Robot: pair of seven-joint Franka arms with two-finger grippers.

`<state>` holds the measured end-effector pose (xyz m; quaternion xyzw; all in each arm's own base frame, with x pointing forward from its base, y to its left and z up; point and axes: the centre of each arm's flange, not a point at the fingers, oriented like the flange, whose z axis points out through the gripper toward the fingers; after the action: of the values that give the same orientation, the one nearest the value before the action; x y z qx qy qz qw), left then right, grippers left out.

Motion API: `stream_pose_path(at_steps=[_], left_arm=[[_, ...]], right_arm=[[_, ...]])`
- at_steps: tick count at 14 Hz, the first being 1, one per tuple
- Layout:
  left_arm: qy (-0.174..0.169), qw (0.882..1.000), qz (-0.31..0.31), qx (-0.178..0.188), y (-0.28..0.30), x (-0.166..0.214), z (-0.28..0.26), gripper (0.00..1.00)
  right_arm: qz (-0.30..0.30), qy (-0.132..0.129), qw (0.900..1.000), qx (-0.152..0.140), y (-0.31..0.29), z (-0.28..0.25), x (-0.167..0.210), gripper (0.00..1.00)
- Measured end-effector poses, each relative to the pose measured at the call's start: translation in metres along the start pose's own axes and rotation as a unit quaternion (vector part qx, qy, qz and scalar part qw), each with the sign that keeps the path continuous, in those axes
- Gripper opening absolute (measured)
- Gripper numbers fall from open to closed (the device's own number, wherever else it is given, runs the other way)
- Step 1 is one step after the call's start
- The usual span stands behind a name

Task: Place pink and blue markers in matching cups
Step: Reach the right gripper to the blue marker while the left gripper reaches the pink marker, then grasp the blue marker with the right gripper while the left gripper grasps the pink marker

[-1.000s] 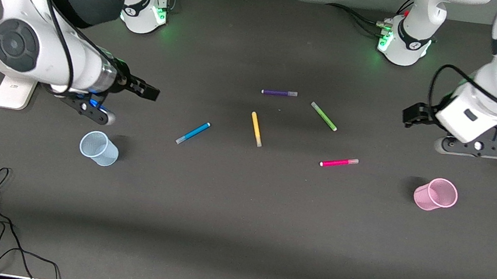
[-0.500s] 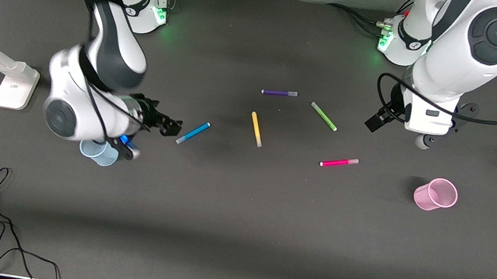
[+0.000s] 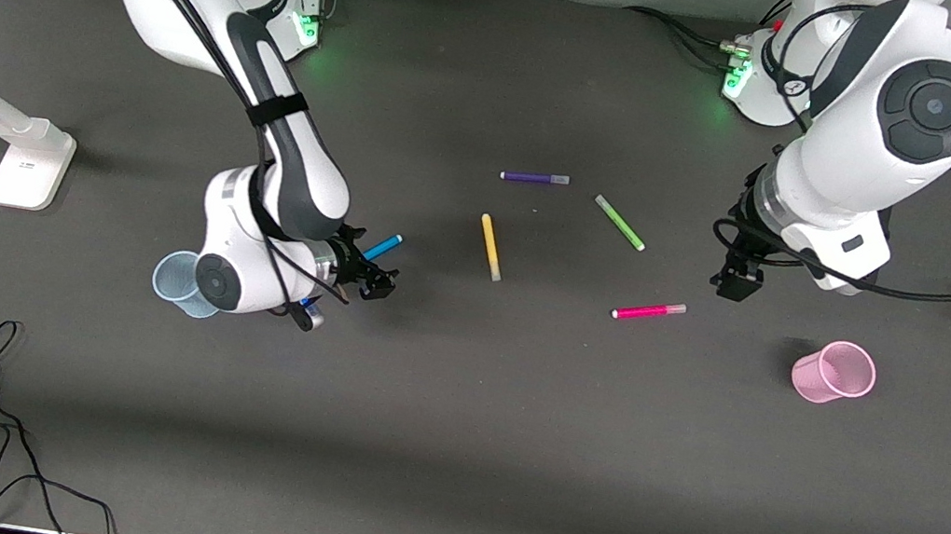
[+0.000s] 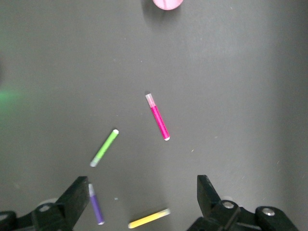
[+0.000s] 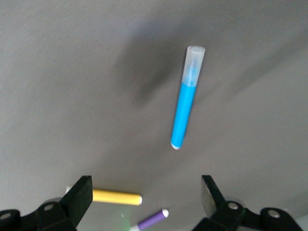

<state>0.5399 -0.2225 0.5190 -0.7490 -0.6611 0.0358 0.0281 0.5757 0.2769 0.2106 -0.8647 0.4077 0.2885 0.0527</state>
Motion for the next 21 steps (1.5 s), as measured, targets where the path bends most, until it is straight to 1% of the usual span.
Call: stream_pose_path(at_steps=[2, 4, 9, 11, 13, 14, 15, 16, 17, 18, 20, 21], left_arm=[[-0.001, 1.0, -0.027, -0.015, -0.003, 0.001, 0.023, 1.0], [-0.002, 0.998, -0.048, -0.034, -0.016, 0.003, 0.056, 1.0], [-0.007, 0.996, -0.066, -0.058, -0.04, 0.013, 0.149, 1.0], [-0.009, 0.996, -0.074, -0.056, -0.041, 0.015, 0.183, 1.0], [-0.005, 0.994, -0.087, -0.06, -0.033, 0.015, 0.217, 1.0], [0.001, 0.994, -0.091, -0.059, -0.03, 0.014, 0.235, 1.0], [0.006, 0.994, -0.096, -0.058, -0.027, 0.013, 0.252, 1.0], [0.007, 0.993, -0.099, -0.056, -0.025, 0.012, 0.268, 1.0], [0.005, 0.993, -0.1, -0.054, -0.024, 0.011, 0.282, 1.0], [0.003, 0.994, -0.101, -0.052, -0.023, 0.01, 0.292, 1.0], [0.0, 0.994, -0.101, -0.049, -0.022, 0.009, 0.308, 1.0], [-0.001, 0.994, -0.101, -0.047, -0.022, 0.009, 0.312, 1.0]], right_arm=[[0.027, -0.001, 1.0, 0.005, 0.002, 0.005, 0.005, 1.0], [0.047, 0.006, 0.999, 0.009, 0.003, 0.018, 0.005, 1.0], [0.074, 0.013, 0.997, -0.012, 0.019, 0.062, 0.011, 0.98], [0.082, 0.012, 0.996, -0.019, 0.025, 0.072, 0.014, 0.97], [0.095, 0.016, 0.995, -0.009, 0.024, 0.072, 0.015, 0.82], [0.099, 0.017, 0.995, -0.008, 0.024, 0.072, 0.015, 0.81], [0.102, 0.018, 0.995, -0.004, 0.023, 0.071, 0.015, 0.73], [0.105, 0.019, 0.994, -0.002, 0.022, 0.07, 0.016, 0.62], [0.108, 0.019, 0.994, -0.001, 0.022, 0.07, 0.016, 0.48], [0.11, 0.019, 0.994, -0.001, 0.022, 0.07, 0.016, 0.38], [0.111, 0.018, 0.994, -0.002, 0.022, 0.069, 0.015, 0.2], [0.112, 0.018, 0.994, -0.002, 0.023, 0.069, 0.016, 0.2]])
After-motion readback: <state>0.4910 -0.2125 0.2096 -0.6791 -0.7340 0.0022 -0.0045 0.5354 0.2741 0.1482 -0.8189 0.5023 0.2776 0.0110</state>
